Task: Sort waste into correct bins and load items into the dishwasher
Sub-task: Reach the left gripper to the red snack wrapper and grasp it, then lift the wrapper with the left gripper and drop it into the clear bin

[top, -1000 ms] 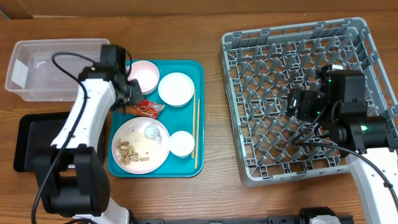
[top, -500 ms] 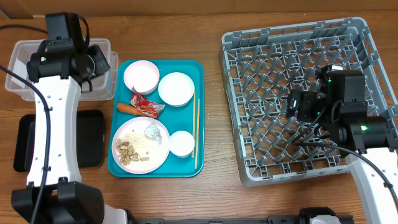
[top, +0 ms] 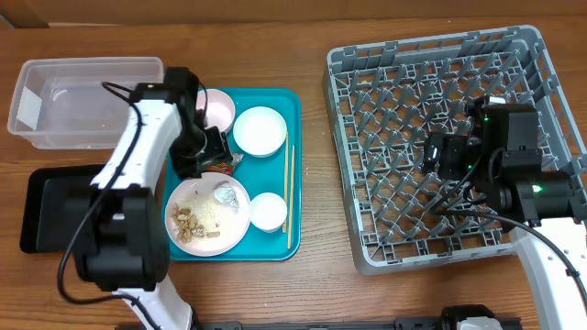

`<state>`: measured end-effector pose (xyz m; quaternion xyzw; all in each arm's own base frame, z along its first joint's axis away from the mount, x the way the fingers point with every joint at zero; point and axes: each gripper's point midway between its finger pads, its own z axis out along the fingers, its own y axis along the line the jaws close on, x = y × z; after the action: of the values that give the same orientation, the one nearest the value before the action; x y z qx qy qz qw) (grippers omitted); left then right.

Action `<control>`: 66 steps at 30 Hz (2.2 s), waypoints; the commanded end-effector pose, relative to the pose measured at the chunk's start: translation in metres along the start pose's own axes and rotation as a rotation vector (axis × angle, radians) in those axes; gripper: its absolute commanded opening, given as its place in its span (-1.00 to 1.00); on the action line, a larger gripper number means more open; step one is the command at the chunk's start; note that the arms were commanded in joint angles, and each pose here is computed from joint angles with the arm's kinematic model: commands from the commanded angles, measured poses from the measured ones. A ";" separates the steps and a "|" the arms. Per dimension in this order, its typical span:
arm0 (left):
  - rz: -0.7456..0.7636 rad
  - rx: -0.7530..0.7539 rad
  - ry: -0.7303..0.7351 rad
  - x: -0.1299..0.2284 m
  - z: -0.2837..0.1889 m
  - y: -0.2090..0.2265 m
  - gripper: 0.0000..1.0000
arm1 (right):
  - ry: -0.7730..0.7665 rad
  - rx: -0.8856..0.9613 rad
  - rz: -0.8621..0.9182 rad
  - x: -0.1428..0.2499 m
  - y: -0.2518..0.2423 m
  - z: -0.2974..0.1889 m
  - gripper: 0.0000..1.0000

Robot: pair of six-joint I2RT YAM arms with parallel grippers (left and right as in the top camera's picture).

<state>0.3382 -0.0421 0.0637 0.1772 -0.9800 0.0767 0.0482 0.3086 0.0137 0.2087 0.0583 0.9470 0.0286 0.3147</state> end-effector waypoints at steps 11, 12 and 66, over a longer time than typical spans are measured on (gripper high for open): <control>-0.073 0.048 -0.073 -0.031 0.021 -0.013 0.16 | -0.024 0.007 -0.002 -0.007 -0.001 -0.008 1.00; -0.079 0.051 -0.077 -0.032 0.021 -0.013 0.06 | -0.023 0.007 -0.002 -0.007 -0.001 -0.008 1.00; -0.344 -0.182 -0.731 -0.103 -0.205 0.087 -0.92 | 0.002 0.011 -0.002 -0.001 -0.002 -0.008 1.00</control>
<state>0.4154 0.0647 0.2459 0.3081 -0.9121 -0.0357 -0.2682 0.3002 0.0133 0.2027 0.0584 0.9534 0.0262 0.2949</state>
